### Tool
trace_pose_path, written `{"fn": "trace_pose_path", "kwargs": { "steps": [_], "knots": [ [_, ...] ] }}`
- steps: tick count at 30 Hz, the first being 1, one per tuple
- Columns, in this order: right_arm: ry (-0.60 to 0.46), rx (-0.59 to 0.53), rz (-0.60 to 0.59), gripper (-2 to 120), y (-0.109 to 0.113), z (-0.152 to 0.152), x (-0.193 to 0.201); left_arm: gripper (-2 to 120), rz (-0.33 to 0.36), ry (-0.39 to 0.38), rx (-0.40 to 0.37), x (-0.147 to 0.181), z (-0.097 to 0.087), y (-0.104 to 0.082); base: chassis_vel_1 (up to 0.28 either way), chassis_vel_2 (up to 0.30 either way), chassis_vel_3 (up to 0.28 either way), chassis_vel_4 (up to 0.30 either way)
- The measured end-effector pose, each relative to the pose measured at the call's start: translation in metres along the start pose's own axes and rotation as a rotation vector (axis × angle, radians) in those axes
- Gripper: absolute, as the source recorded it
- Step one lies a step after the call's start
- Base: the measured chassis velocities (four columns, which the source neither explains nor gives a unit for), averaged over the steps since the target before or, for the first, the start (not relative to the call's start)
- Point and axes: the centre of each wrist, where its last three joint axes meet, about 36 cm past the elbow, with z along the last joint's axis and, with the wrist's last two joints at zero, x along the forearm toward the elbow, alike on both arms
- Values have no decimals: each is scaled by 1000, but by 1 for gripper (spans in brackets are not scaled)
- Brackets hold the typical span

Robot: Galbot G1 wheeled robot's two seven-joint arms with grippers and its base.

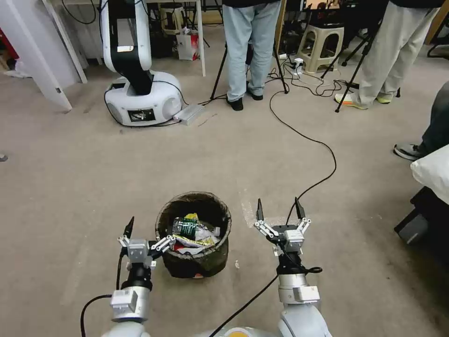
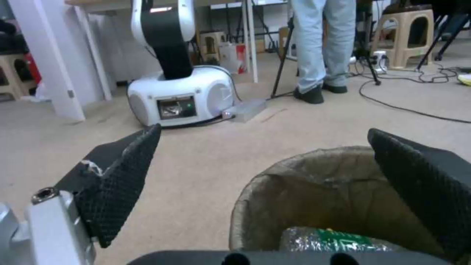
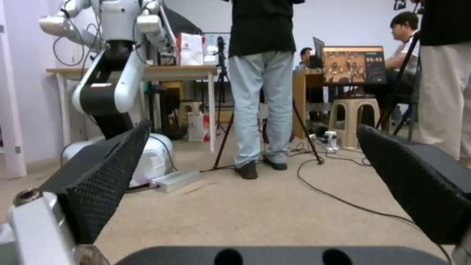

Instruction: Pick up the trash bin, then pick up the garbage from the floor and place it into the trash bin.

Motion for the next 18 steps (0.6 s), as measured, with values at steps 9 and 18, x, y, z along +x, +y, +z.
{"fn": "trace_pose_path", "kwargs": {
  "steps": [9,18],
  "knots": [
    [2,3,-10,100,-1,-1,2,100,-1,-1,-4,-1,3,-2,0,0,0,0],
    [0,3,-12,100,-1,-1,2,100,-4,5,-1,-1,3,-2,0,0,0,0]
  ]
}}
